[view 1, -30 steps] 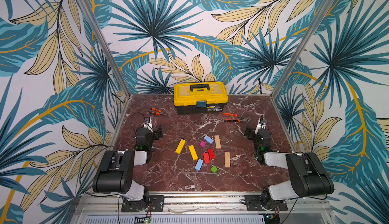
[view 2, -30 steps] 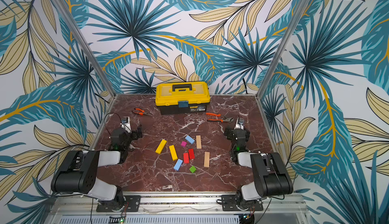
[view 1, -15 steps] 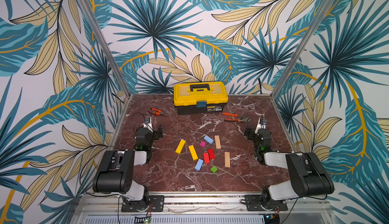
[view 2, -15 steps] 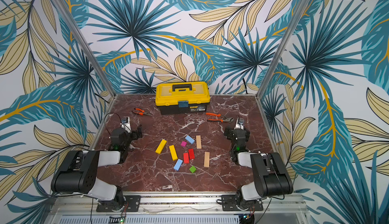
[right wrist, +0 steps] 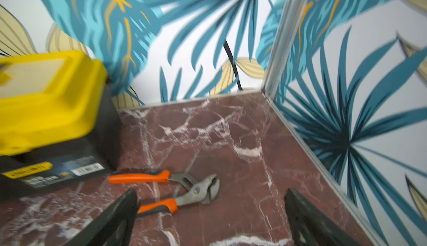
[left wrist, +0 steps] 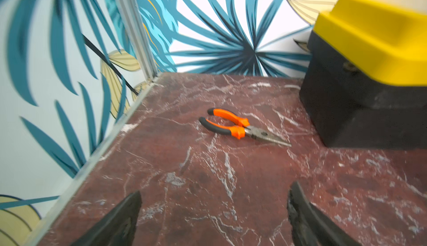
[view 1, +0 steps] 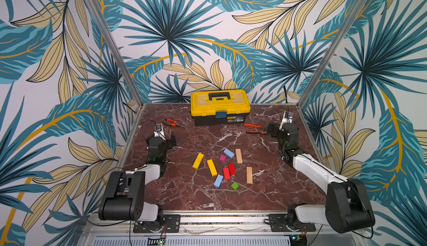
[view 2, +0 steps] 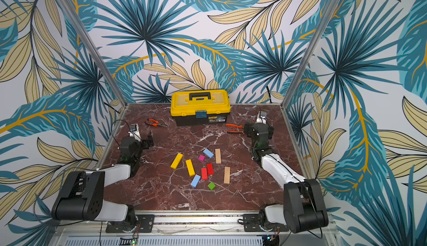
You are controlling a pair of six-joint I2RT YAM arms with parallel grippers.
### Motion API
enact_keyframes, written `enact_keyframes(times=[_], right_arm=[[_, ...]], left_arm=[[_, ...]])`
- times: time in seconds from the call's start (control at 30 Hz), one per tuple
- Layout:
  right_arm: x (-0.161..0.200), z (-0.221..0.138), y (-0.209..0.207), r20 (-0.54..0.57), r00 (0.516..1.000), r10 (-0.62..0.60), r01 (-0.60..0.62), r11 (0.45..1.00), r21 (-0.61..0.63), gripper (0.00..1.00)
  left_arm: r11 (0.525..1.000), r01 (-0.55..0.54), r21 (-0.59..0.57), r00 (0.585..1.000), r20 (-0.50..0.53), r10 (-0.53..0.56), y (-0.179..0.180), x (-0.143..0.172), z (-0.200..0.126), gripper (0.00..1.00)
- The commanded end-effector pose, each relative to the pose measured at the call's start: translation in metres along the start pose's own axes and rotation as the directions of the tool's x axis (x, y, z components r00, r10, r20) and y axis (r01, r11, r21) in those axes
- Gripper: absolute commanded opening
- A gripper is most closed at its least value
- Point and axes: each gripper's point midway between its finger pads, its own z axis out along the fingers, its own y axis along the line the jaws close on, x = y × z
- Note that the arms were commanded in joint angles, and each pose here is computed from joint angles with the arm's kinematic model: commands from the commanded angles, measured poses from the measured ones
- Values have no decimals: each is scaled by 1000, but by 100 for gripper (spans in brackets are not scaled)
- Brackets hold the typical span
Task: Assemble the letter v with building blocks
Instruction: Adjust the building block at the center of the board.
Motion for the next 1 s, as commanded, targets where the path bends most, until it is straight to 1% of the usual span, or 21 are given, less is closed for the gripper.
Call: enact_keyframes(times=[0.0,0.03,0.07,0.13,0.17,0.2,0.27,0.37,0.4,0.5,0.57,0.7,0.73,0.83,0.97], right_arm=[[-16,-26,16,9,1000,25,-24,999,-22,100],[-26,-32,17,17,992,128,-127,991,-46,100],[-32,-37,25,-11,984,176,-177,978,-111,100],[-37,-42,45,-52,987,153,-161,959,-232,99],[-37,-42,55,-72,992,105,-121,952,-283,99],[-34,-42,61,-95,993,72,-98,946,-310,99],[-28,-36,62,-147,988,43,-85,953,-292,99],[-15,-33,56,-199,980,31,-79,967,-240,99],[-11,-33,54,-203,979,28,-74,972,-225,99],[-1,-35,44,-227,974,23,-63,983,-170,99],[6,-37,37,-248,969,15,-49,990,-133,99],[14,-37,23,-282,959,14,-31,998,-57,99],[21,-38,20,-311,950,2,-15,999,-40,100],[29,-36,18,-344,939,1,-8,1000,-20,100],[41,-34,19,-383,924,0,-6,1000,-13,99]], left_arm=[[999,-37,-30,996,82,40,-5,-36,-17,99],[1000,-27,-17,993,113,28,-9,-47,-22,99],[1000,-6,6,990,140,5,-12,-57,-27,99],[998,58,33,980,190,-63,-14,-77,-36,99],[996,73,43,973,215,-80,-14,-87,-40,99],[996,73,53,970,229,-83,-16,-96,-45,100],[997,76,24,970,230,-79,-10,-112,-50,99],[998,49,-33,990,132,-45,-4,-119,-44,99],[998,43,-45,996,82,-39,-4,-117,-39,99],[1000,25,-18,998,-50,-26,-13,-110,-29,99],[999,25,-25,994,-108,-28,-14,-104,-24,99],[999,16,-31,973,-232,-23,-16,-89,-19,99],[999,16,-28,963,-268,-23,-17,-83,-18,99],[1000,14,10,922,-387,-9,-28,-64,-15,99],[998,27,56,892,-452,1,-47,-45,-15,99]])
